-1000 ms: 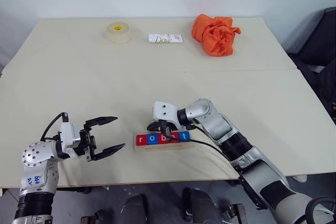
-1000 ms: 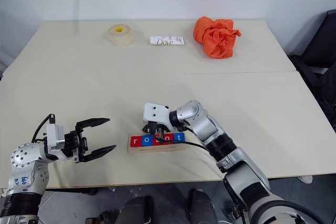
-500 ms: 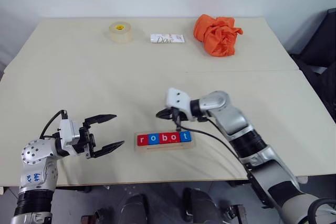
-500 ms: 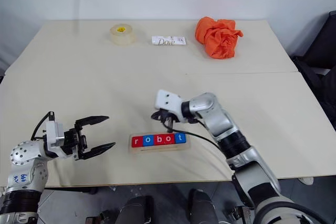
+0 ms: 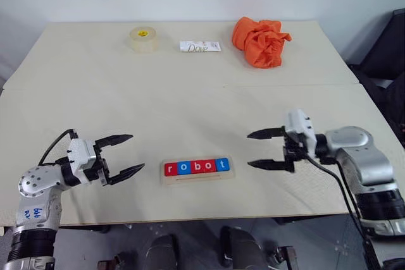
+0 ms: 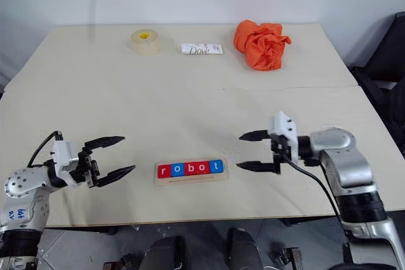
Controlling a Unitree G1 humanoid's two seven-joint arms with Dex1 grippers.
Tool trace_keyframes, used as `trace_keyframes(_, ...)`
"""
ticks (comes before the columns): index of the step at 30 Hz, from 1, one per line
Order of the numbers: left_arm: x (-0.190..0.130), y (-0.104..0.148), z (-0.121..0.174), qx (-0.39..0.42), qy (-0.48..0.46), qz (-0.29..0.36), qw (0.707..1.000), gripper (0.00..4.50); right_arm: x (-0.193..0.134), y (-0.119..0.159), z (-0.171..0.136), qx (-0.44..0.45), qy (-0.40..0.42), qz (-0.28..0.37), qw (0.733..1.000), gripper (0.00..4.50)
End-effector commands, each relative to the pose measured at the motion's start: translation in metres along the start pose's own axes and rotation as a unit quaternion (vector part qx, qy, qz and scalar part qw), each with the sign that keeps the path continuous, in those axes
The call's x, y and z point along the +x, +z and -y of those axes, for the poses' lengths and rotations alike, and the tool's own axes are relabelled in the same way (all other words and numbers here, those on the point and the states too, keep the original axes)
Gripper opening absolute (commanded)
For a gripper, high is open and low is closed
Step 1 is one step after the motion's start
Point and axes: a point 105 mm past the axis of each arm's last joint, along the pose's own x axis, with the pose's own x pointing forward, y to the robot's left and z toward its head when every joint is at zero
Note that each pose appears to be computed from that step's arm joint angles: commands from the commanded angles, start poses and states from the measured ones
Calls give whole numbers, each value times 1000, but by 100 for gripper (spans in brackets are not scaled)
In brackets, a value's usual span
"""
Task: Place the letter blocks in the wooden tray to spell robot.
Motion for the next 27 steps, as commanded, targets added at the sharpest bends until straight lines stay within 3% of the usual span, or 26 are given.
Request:
trace_keyframes(1, -17, 13, -1, 18, -7, 4, 1000, 450, -26, 6, -3, -19, -9, 16, 1000, 447)
trace_keyframes(10, -39, 16, 0, 15, -11, -16, 1000, 450, -61, -11, 7, -1, -48, -2, 999, 447)
trace_keyframes(17, -32, 28, -2, 39, 16, 16, 999, 450, -66, 2, 14, -16, -58, 43, 997, 447)
trace_keyframes(27, -24, 39, 2, 40, 22, 49, 998, 450, -76, 9, 19, -20, -75, 46, 996, 447)
